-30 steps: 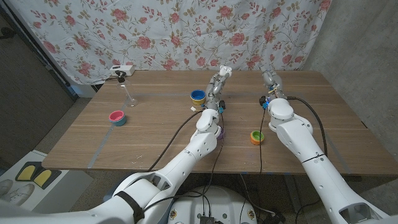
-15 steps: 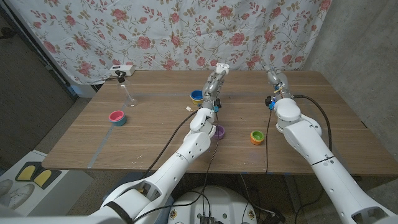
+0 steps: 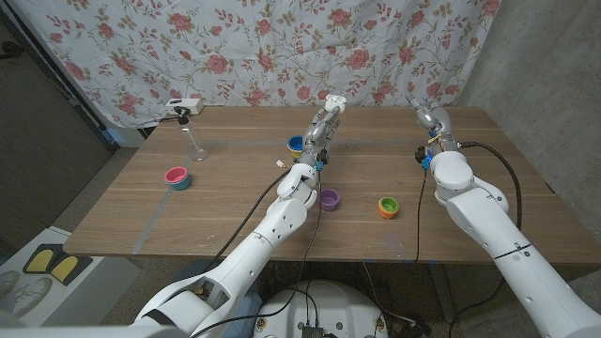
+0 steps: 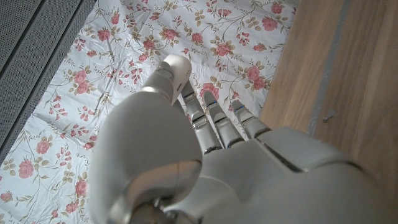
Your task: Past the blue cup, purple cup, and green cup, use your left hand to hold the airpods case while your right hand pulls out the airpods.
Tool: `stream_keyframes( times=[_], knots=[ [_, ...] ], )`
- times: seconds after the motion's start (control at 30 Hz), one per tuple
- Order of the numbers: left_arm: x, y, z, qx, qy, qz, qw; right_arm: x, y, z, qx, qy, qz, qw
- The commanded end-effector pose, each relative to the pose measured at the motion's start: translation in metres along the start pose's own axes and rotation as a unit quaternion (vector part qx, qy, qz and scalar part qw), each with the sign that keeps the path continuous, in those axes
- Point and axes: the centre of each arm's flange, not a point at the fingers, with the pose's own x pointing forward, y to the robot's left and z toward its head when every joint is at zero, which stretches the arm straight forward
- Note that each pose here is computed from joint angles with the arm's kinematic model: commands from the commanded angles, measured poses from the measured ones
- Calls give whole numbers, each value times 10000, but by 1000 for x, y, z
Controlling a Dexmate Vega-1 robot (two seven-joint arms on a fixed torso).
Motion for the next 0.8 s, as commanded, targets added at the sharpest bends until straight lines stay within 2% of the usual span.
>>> stream_keyframes(
  times=[0.03,0.1,0.17,0.2,0.37,0.4,0.6,0.8],
  knots=[
    [-4,2,-1,-256,238,-458,9983,-8,-13,5,-221,-220,144,9994],
    [-5,3,-4,-325,281,-531,9977,-9,-15,6,-262,-251,191,9992],
    [-9,2,-6,-457,297,-390,9978,-10,-17,7,-280,-270,233,9990],
    [-9,4,-5,-318,263,-544,9977,-11,-18,7,-256,-284,288,9989],
    [-14,6,-5,-381,257,-517,9976,-13,-20,8,-227,-268,467,9983],
    [-14,7,-6,-398,279,-629,9968,-14,-21,8,-219,-259,498,9982],
    [-9,14,-14,-473,455,-567,9962,-16,-22,17,-413,-320,588,9969],
    [-11,16,-14,-542,400,-593,9960,-17,-23,24,-500,-361,673,9958]
  ],
)
